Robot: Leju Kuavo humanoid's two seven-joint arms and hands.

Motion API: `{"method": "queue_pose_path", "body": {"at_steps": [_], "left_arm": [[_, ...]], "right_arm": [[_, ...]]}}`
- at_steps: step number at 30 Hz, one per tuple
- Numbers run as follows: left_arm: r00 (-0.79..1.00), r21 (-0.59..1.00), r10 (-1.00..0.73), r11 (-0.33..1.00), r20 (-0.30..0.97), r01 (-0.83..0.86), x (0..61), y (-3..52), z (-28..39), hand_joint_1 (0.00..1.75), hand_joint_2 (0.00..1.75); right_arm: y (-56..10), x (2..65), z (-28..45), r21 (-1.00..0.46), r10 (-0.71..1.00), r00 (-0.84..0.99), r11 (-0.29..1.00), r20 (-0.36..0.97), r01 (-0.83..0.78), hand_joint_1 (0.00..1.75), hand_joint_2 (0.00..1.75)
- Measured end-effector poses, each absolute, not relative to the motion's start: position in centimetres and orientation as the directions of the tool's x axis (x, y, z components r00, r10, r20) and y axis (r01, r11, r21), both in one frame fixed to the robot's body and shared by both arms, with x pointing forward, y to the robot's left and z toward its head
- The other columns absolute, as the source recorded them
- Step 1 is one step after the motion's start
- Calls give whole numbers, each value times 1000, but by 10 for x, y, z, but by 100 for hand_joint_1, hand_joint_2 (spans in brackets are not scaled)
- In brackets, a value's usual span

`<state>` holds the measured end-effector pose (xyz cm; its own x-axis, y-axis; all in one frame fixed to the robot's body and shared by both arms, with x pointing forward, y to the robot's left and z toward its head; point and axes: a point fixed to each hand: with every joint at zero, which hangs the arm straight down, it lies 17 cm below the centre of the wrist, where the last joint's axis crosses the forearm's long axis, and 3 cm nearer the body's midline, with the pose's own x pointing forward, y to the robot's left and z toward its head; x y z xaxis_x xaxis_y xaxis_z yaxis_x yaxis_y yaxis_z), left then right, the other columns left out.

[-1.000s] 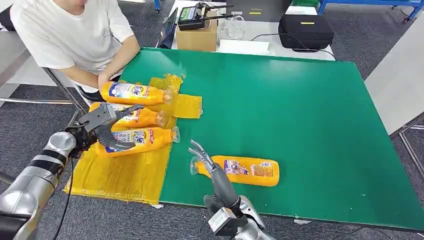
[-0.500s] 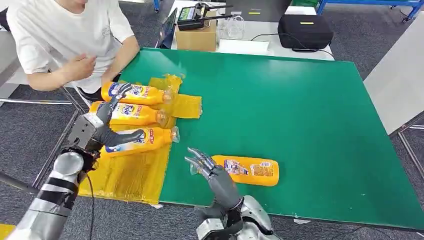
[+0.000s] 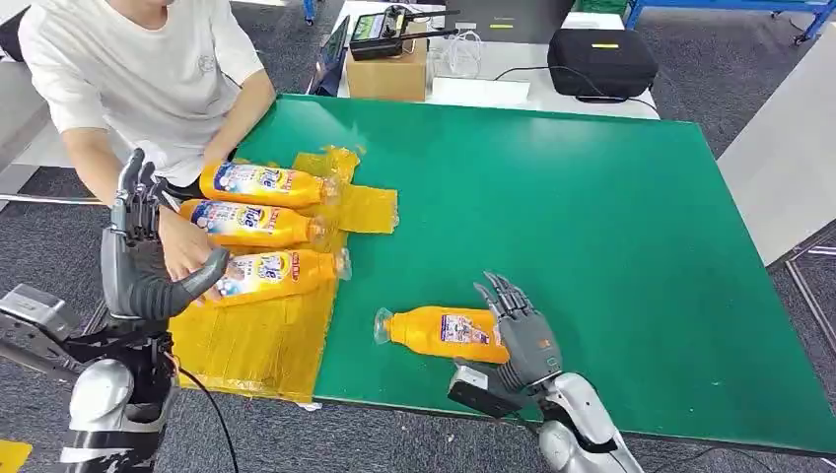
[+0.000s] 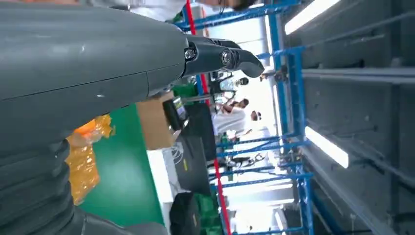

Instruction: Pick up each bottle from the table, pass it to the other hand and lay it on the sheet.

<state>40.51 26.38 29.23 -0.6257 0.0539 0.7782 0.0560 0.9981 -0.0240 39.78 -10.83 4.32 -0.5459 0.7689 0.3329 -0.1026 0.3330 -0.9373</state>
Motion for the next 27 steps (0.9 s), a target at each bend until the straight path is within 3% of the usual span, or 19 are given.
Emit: {"method": "queue_pose_path", "body": {"at_steps": [13, 27], "left_arm": [[-642, -18, 29, 1000, 766, 24, 394, 265, 295, 0, 175], [-626, -30, 20, 1000, 779, -6, 380, 268, 286, 0, 175]], "right_arm": [[-130, 405, 8, -943, 824, -465, 245, 324, -224, 0, 175], [-165, 431, 0, -977, 937, -313, 99, 155, -188, 0, 175]]}}
